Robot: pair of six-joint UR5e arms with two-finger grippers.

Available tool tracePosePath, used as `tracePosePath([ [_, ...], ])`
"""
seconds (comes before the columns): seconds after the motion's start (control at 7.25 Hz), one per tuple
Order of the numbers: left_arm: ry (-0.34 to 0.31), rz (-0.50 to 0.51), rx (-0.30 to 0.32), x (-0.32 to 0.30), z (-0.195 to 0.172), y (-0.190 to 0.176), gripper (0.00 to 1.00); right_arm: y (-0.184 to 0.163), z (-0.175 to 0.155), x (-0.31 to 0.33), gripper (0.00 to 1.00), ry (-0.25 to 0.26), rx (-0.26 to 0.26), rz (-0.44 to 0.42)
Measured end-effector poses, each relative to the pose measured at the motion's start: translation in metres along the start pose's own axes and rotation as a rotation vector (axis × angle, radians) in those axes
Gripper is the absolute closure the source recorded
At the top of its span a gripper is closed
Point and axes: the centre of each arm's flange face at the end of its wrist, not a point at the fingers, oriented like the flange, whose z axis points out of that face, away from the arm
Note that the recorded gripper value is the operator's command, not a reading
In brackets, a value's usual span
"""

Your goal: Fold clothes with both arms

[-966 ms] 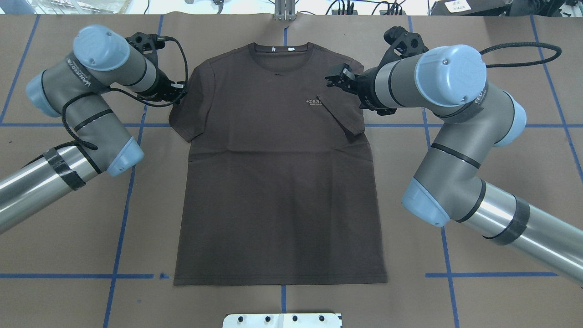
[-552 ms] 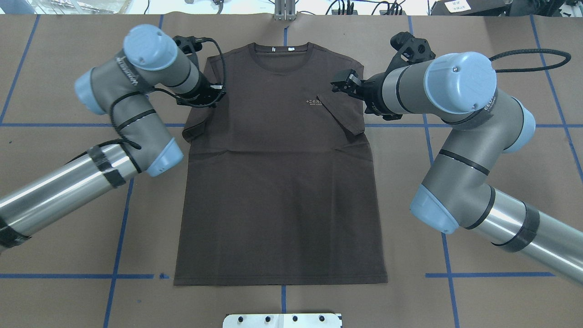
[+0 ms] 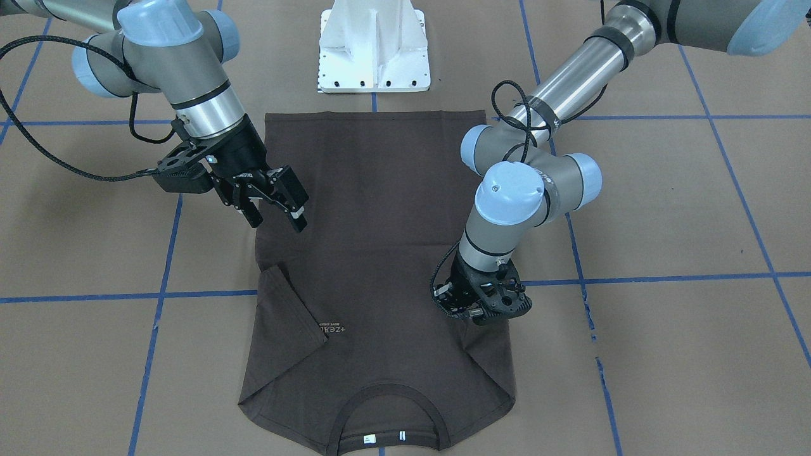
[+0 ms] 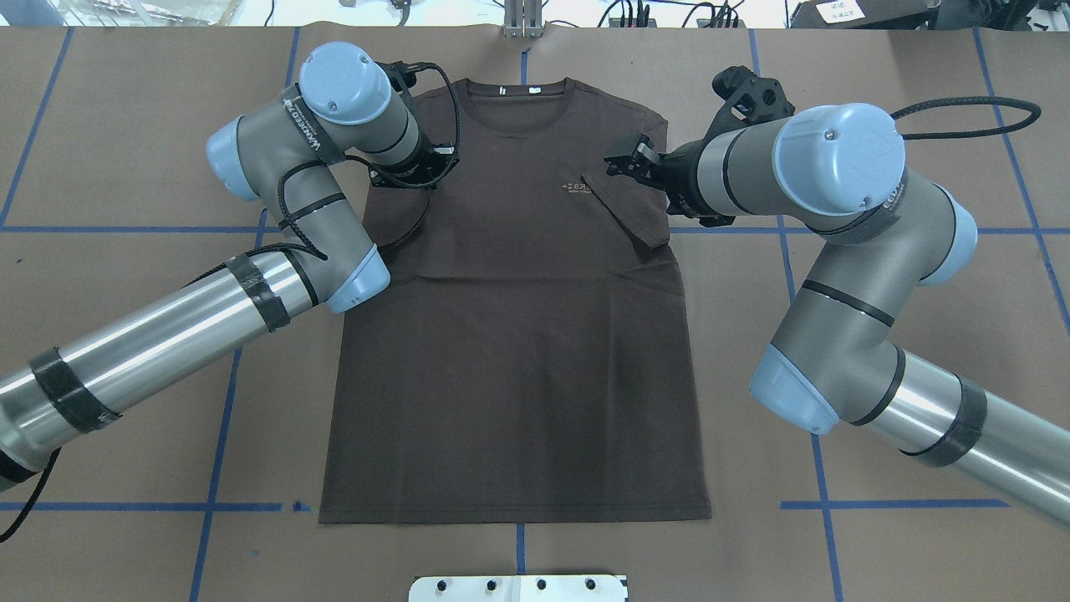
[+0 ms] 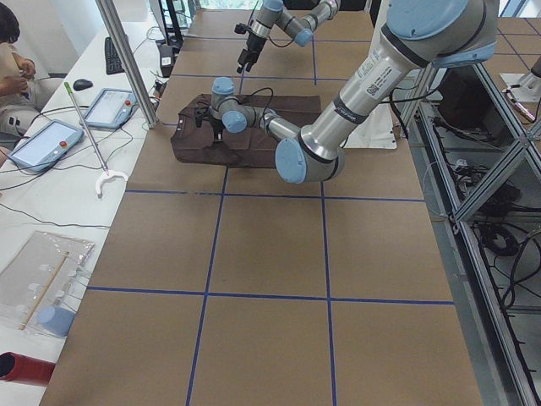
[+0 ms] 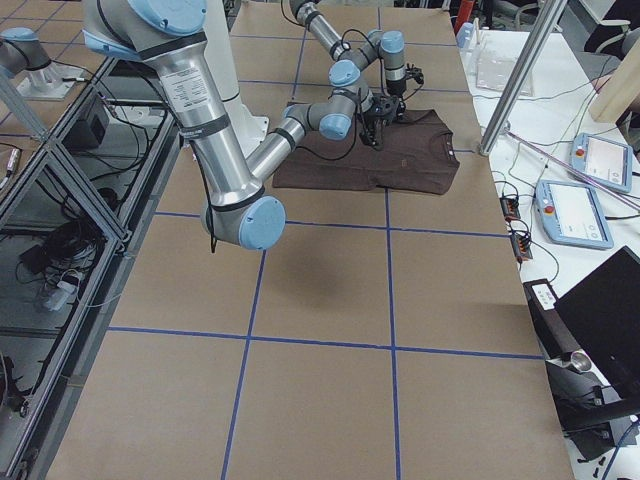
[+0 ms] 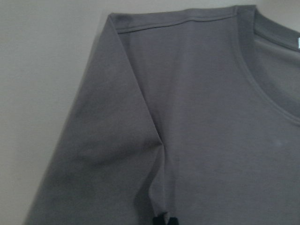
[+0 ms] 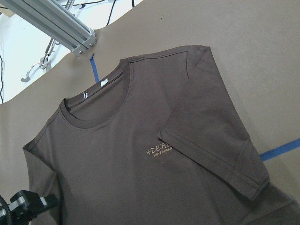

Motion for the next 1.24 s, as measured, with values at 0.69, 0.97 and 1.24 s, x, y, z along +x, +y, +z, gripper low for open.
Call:
tracePosePath([
  [0.69, 0.212, 0.035, 0.019, 0.001, -0.049, 0.053, 0.13, 0.033, -0.001, -0.009, 0.01, 0.006, -0.003, 0.035],
  [0.97, 0.341, 0.024, -0.017, -0.019, -0.114, 0.116, 0.13, 0.112, -0.034, -0.011, 0.02, 0.107, -0.100, 0.074],
  [1.24, 0.395, 0.005, -0.030, -0.035, -0.150, 0.136, 0.13, 0.190, -0.065, 0.018, 0.07, 0.195, -0.152, 0.123],
])
